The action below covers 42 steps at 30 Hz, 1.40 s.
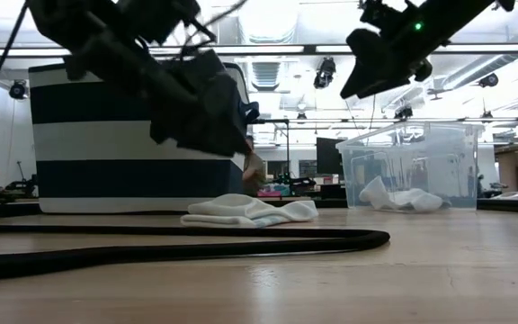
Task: Pick & Place Cloths
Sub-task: Put the white sock into the transparent bin
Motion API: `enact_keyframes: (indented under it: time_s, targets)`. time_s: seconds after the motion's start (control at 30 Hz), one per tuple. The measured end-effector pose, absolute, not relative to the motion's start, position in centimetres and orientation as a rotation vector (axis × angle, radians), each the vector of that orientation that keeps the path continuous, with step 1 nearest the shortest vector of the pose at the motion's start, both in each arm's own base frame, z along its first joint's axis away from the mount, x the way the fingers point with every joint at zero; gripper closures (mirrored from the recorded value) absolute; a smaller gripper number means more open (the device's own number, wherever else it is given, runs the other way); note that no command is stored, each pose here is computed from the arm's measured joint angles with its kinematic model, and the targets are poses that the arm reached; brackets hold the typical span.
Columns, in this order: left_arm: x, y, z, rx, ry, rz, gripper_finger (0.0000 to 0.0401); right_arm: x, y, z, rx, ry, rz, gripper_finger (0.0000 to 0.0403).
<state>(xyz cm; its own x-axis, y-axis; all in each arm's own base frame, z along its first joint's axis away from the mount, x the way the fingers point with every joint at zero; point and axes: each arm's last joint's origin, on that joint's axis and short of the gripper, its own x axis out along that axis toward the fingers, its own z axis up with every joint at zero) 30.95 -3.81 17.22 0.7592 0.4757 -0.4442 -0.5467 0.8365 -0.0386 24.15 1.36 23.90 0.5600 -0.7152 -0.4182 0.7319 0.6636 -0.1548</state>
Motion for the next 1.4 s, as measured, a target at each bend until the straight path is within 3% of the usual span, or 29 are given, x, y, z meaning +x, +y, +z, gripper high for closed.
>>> enact_keyframes:
  time_s: [0.17,0.3,0.57,0.8,1.0,1.4]
  targets:
    - [31.7,-3.0,15.6,-0.247,0.515,0.474,0.0122,24.1,2.1,24.2,0.044,0.454,-0.821,0.0172]
    - [32.4,-2.7,14.2,-0.265,0.578,0.427,0.01,24.2,2.4,24.4,0.043,0.435,-0.803,0.0182]
    - [34.3,-2.9,11.7,-0.055,0.706,0.346,0.01,24.3,2.3,24.3,0.037,0.439,-0.805,0.0188]
    - [35.1,-2.7,10.9,-0.066,0.75,0.332,0.0109,24.2,2.3,24.3,0.037,0.44,-0.805,0.0178]
    - [35.1,-2.8,11.0,-0.046,0.766,0.32,0.017,24.2,2.3,24.3,0.037,0.439,-0.806,0.017]
    - [34.9,-2.6,10.9,-0.006,0.786,0.333,0.0372,24.3,2.3,24.3,0.04,0.441,-0.801,0.0155]
